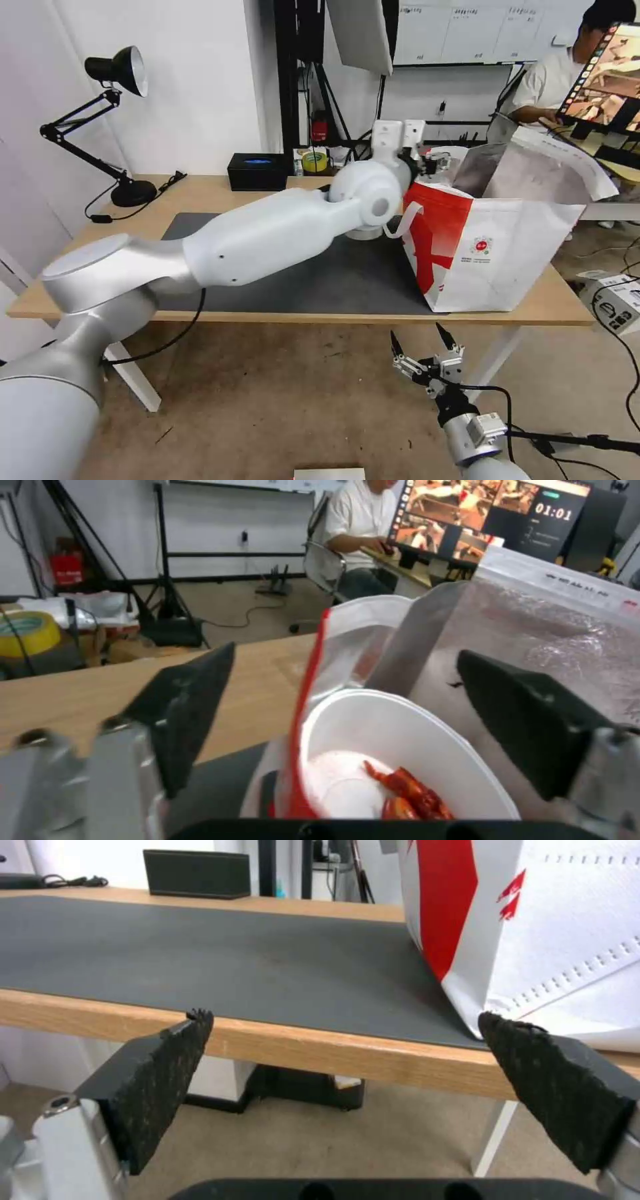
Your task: Pick up the trash from the table and place it into the takeout bag.
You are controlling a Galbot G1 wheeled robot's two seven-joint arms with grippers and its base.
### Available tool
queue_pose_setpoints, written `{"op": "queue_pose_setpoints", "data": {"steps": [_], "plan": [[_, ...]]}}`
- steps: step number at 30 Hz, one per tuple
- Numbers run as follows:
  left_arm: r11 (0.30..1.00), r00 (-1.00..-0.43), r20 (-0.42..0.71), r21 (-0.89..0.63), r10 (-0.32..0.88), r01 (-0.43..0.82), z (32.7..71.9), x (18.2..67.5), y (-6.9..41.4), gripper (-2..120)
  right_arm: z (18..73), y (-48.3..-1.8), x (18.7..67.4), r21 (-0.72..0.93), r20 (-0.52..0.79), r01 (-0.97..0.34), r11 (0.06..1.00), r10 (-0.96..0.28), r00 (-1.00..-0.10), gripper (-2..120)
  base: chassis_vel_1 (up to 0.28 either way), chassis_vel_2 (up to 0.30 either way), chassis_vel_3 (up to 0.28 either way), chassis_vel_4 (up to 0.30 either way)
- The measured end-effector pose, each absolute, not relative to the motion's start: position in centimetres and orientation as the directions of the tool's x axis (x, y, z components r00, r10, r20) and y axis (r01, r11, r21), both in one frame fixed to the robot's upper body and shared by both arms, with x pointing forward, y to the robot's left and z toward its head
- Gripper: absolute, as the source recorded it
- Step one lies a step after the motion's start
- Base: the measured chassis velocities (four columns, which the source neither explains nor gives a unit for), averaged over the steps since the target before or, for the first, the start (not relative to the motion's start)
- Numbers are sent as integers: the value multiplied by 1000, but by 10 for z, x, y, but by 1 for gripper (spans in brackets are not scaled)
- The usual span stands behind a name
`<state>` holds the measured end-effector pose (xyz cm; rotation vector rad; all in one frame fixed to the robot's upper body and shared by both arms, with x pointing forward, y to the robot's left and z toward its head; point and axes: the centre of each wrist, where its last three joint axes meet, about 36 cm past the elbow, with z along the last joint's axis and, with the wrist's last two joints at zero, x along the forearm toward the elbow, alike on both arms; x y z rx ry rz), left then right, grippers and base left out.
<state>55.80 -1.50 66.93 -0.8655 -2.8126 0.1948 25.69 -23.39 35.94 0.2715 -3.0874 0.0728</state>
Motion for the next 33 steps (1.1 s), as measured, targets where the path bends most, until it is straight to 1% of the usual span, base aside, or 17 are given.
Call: {"op": "queue_pose_setpoints", "data": {"steps": [2, 10, 13, 14, 17, 21, 23, 27, 29, 31, 33], "plan": [[822, -813, 141, -192, 564, 537, 664, 555, 0, 99, 359, -234, 257, -43, 45, -175, 984, -173, -984, 100, 0, 0, 0, 0], [825, -824, 129, -226, 552, 518, 653, 554, 34, 100, 359, -234, 257, -43, 45, -175, 984, -173, -984, 100, 0, 0, 0, 0], [827, -831, 120, -246, 544, 506, 645, 552, 56, 100, 359, -234, 257, -43, 45, -175, 984, -173, -984, 100, 0, 0, 0, 0], [827, -831, 120, -246, 544, 506, 645, 552, 56, 100, 359, -234, 257, -43, 45, -175, 984, -173, -984, 100, 0, 0, 0, 0], [830, -839, 114, -263, 533, 492, 635, 547, 82, 100, 359, -234, 257, -43, 45, -175, 984, -173, -984, 100, 0, 0, 0, 0], [835, -847, 112, -274, 520, 477, 628, 543, 98, 100, 359, -234, 257, -43, 45, -175, 984, -173, -984, 100, 0, 0, 0, 0], [842, -856, 115, -283, 505, 459, 618, 536, 116, 100, 359, -234, 257, -43, 45, -175, 984, -173, -984, 100, 0, 0, 0, 0], [850, -864, 127, -297, 487, 436, 602, 528, 131, 100, 359, -234, 257, -43, 45, -175, 984, -173, -984, 100, 0, 0, 0, 0], [856, -873, 130, -310, 469, 414, 591, 519, 147, 100, 359, -234, 257, -43, 45, -175, 984, -173, -984, 100, 0, 0, 0, 0], [857, -876, 128, -312, 465, 410, 589, 517, 152, 100, 359, -234, 257, -43, 45, -175, 984, -173, -984, 100, 0, 0, 0, 0], [862, -887, 114, -321, 447, 393, 587, 510, 169, 100, 359, -234, 257, -43, 45, -175, 984, -173, -984, 100, 0, 0, 0, 0]]}}
